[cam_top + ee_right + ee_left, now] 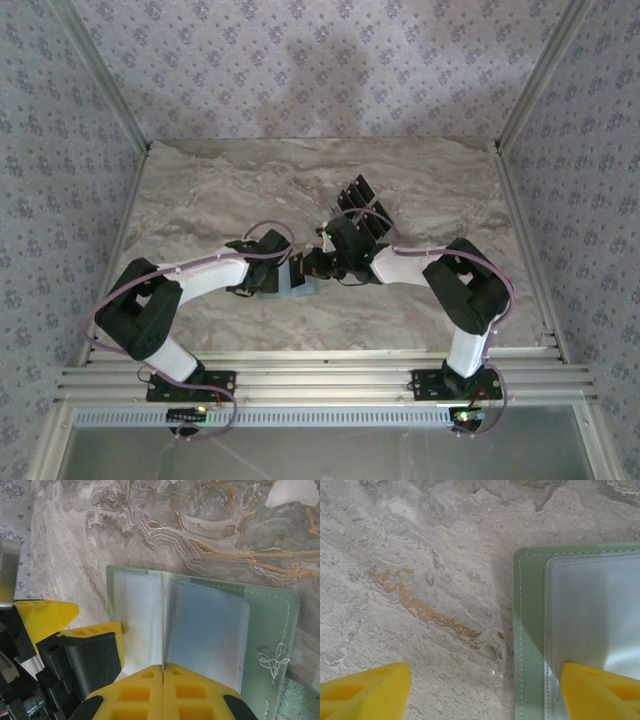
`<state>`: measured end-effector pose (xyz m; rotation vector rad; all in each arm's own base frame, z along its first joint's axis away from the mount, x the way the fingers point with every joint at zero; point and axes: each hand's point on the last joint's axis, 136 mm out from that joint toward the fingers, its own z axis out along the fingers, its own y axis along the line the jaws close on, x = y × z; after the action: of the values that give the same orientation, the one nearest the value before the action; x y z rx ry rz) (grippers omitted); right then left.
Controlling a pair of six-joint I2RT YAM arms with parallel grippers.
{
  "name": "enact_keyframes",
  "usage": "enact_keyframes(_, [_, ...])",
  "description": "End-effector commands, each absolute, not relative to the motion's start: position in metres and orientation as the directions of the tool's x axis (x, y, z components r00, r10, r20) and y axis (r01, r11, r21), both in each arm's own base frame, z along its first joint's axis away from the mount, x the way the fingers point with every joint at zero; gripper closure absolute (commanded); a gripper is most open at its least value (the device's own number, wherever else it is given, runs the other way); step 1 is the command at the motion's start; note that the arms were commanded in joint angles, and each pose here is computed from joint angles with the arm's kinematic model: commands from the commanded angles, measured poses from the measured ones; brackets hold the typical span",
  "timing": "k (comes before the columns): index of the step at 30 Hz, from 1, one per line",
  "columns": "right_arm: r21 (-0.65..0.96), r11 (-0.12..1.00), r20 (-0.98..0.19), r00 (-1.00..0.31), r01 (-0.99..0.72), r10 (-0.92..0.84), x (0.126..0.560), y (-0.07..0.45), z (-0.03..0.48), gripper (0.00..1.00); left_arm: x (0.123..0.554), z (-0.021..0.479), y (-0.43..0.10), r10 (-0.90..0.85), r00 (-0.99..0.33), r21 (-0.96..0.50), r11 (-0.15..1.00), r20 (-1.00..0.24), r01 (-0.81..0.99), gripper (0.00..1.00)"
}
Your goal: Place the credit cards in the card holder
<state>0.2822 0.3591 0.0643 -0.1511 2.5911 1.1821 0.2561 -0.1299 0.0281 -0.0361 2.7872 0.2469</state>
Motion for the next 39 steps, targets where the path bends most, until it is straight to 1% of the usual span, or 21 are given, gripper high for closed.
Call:
enact_keyframes(1, [0.739, 0.641, -0.285, -0.958, -0.207, 0.020, 0.278, 0.363, 0.059, 1.00, 0.235, 0.016, -0.110, 0.030, -0.965, 0.254, 0.967, -0.261, -0.039, 0.21])
enact_keyframes(21, [0.780, 0.603, -0.242, -0.969, -0.168, 0.043, 0.272, 0.366, 0.047, 1.00, 0.236, 0.017, -0.110, 0.034, -0.965, 0.252, 0.967, -0.259, -0.034, 0.22])
enact_keyframes(39, [0.810, 0.568, -0.218, -0.974, -0.147, 0.058, 0.267, 0.371, 0.048, 1.00, 0.235, 0.016, -0.110, 0.035, -0.966, 0.252, 0.967, -0.257, -0.032, 0.22])
